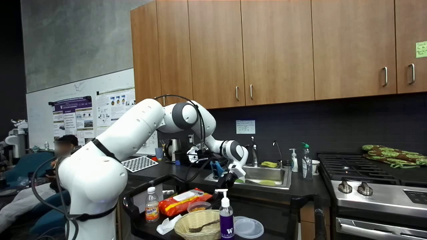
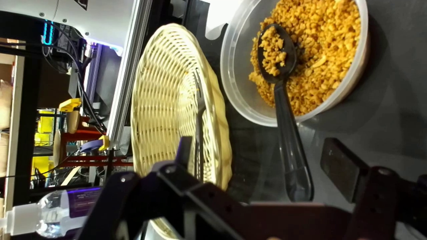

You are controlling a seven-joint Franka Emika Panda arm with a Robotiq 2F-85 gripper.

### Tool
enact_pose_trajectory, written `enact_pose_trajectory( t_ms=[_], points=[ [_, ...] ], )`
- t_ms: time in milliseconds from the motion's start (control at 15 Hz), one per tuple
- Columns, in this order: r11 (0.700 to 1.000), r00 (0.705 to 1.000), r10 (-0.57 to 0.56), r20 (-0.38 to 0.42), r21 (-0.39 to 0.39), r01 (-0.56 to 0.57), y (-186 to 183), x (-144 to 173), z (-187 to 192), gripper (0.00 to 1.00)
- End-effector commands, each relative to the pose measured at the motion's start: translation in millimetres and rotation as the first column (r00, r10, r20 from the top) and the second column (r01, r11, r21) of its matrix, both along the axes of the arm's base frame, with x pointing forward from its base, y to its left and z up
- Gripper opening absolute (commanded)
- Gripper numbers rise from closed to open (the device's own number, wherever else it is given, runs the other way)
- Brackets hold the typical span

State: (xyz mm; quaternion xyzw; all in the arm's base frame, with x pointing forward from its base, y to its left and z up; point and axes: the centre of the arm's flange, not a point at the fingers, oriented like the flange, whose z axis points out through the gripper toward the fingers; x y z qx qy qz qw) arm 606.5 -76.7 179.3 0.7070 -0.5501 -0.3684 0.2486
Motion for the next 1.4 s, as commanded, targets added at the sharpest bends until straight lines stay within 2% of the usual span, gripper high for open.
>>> enact_pose_trajectory(
  t_ms=[0, 67, 200, 267, 333, 467, 600, 733, 1133, 1333],
  points=[
    [1.0, 1.0, -0.029, -0.007, -0.005, 0.028, -1.2, 2.4, 9.8, 0.87],
    [1.0, 1.0, -0.029, -0.008, -0.005, 0.029, -1.7, 2.5, 10.4, 0.74],
    [0.999, 0.999, -0.032, -0.009, -0.005, 0.032, -3.1, 2.3, 11.5, 0.76],
    [0.999, 0.999, -0.034, -0.01, -0.004, 0.034, -3.7, 2.3, 12.1, 0.71],
    [0.999, 0.999, -0.035, -0.011, -0.004, 0.035, -4.1, 2.5, 12.6, 0.7],
    [0.999, 0.999, -0.036, -0.012, -0.004, 0.036, -4.6, 3.5, 14.1, 0.51],
    [0.999, 0.999, -0.037, -0.012, -0.003, 0.037, -5.0, 4.6, 14.9, 0.46],
    [0.999, 0.999, -0.036, -0.011, -0.001, 0.036, -4.4, 5.5, 15.4, 0.48],
    [0.999, 0.999, -0.036, -0.012, 0.003, 0.036, -2.4, 5.2, 13.7, 0.46],
    [0.999, 0.999, -0.04, -0.014, 0.009, 0.04, -1.7, 4.2, 11.4, 0.58]
  ],
)
